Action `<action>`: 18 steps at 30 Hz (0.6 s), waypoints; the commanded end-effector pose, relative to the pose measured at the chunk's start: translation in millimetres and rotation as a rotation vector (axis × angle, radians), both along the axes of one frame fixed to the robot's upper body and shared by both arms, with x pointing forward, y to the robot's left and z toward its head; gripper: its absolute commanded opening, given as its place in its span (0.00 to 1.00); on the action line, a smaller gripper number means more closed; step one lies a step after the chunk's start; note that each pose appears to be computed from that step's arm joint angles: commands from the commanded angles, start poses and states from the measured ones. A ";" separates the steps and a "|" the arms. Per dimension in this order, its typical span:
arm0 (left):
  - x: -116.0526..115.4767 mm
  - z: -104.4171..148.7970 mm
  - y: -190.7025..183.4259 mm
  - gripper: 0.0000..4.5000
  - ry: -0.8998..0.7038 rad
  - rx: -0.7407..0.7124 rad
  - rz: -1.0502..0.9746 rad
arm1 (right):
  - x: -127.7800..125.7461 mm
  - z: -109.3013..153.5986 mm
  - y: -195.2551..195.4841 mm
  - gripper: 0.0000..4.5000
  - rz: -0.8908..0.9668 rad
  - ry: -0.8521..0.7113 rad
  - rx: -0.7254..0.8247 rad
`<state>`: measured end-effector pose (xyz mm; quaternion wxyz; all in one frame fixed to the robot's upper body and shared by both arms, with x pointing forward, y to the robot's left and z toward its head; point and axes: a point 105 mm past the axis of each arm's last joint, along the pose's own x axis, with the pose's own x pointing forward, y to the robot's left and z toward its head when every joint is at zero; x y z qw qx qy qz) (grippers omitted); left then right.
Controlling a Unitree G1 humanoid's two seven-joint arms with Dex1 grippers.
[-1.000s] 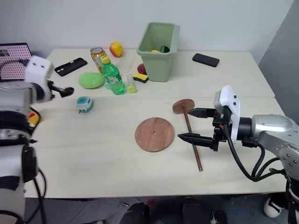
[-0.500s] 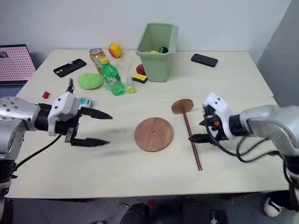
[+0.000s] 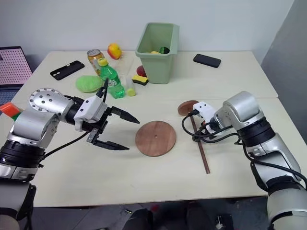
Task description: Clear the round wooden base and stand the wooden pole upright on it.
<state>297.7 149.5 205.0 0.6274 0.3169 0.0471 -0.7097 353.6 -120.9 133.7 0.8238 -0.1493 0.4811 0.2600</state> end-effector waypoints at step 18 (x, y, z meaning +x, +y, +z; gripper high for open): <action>16.1 23.0 12.3 1.00 -0.032 -0.184 0.250 | -2.9 115.7 28.5 0.06 0.083 -0.432 0.534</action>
